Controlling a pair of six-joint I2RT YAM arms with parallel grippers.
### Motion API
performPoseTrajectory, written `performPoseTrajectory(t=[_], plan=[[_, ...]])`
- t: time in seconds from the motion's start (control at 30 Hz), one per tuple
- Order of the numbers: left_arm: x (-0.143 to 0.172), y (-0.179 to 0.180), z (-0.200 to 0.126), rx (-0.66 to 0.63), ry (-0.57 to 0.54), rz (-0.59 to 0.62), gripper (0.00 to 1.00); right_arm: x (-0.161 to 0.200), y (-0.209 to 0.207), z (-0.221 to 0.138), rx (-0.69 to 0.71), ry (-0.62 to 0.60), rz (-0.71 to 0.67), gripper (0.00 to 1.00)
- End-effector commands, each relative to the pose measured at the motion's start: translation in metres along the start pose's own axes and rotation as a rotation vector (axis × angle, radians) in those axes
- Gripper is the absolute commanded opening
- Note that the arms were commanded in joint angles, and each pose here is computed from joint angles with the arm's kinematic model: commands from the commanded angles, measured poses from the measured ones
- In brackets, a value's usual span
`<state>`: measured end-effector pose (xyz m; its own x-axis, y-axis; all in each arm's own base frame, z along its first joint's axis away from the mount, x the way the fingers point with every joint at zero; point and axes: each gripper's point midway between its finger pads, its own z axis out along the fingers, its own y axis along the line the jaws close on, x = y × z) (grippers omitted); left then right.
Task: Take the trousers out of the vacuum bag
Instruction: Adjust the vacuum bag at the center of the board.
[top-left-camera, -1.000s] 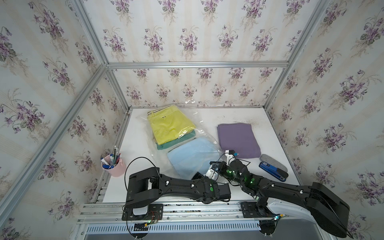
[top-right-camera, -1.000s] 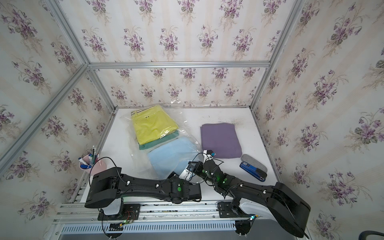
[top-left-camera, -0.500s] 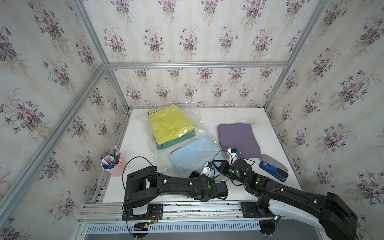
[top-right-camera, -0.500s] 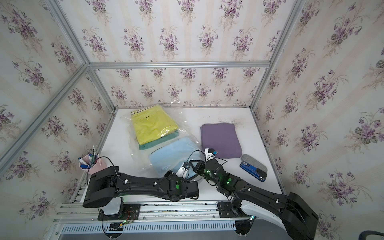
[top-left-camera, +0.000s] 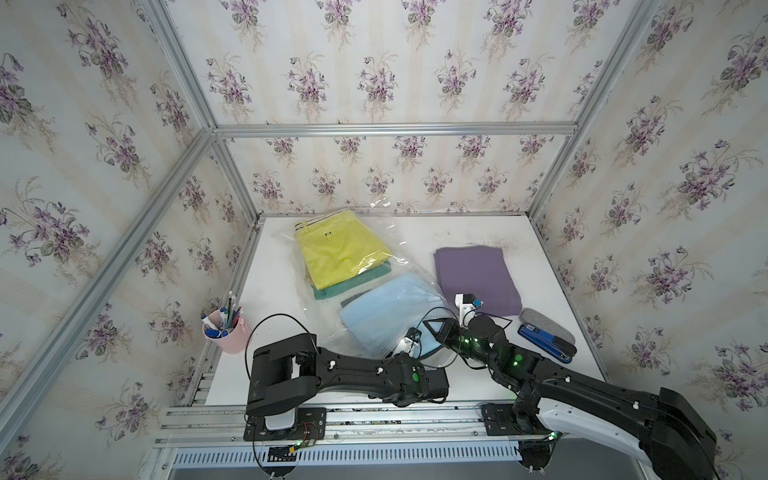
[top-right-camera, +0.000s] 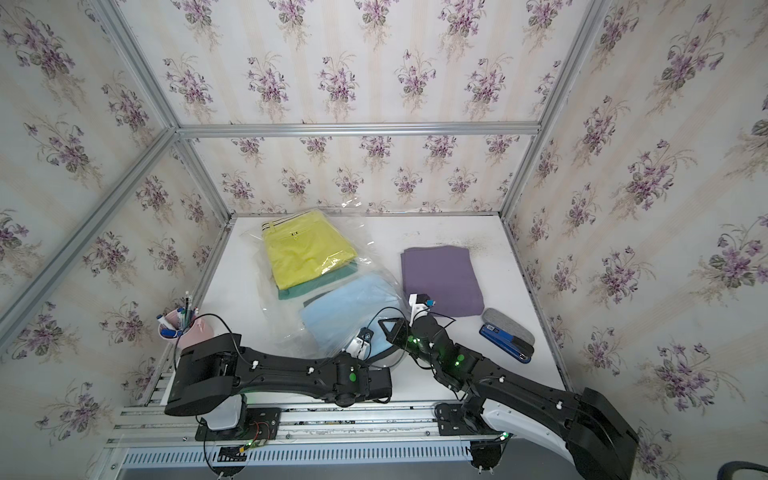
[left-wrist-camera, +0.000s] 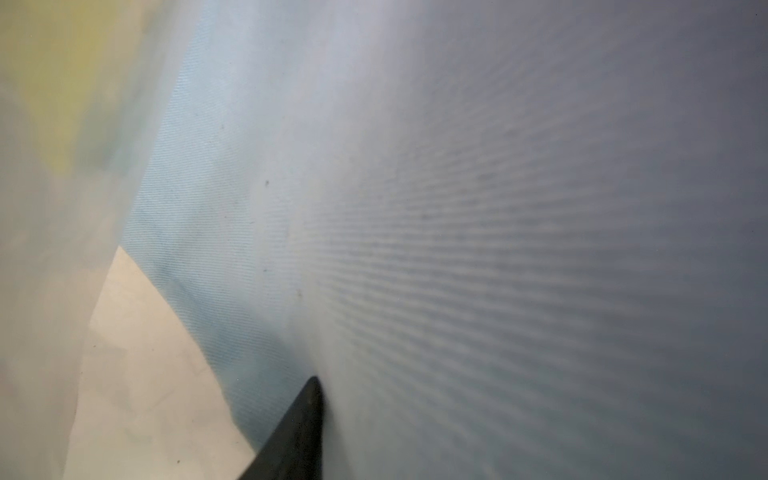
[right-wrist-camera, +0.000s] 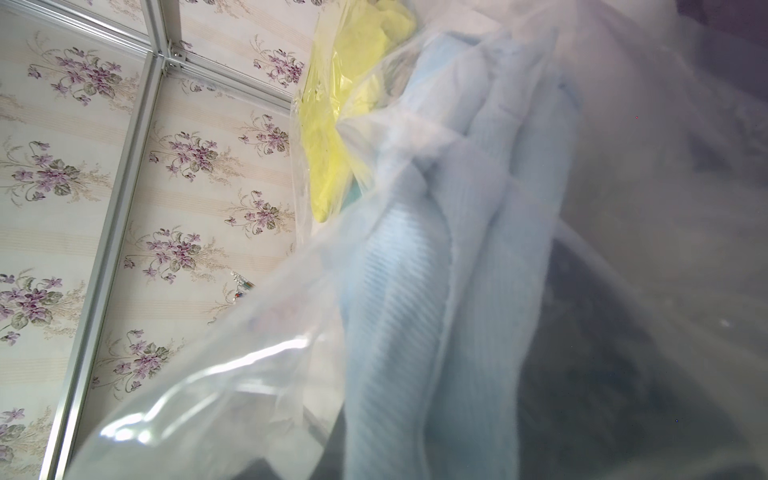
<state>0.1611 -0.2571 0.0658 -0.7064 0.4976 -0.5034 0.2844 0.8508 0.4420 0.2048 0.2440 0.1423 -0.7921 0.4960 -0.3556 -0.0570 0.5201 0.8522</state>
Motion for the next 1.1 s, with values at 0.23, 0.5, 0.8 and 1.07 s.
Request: performPoseTrajectory(t=[0.23, 0.5, 0.8, 1.07], plan=[[-0.008, 0.015, -0.011, -0.014, -0.015, 0.008, 0.6, -0.013, 0.018, -0.009, -0.05, -0.052, -0.032, 0.0], [-0.013, 0.023, -0.018, -0.002, -0.04, -0.014, 0.62, -0.013, 0.019, -0.009, -0.052, -0.052, -0.031, 0.0], [-0.006, 0.016, -0.005, -0.001, -0.008, -0.002, 0.41, -0.015, 0.024, -0.011, -0.066, -0.056, -0.034, 0.0], [-0.011, 0.013, -0.008, 0.036, -0.02, 0.001, 0.16, -0.012, 0.034, -0.01, -0.102, -0.028, -0.049, 0.0]])
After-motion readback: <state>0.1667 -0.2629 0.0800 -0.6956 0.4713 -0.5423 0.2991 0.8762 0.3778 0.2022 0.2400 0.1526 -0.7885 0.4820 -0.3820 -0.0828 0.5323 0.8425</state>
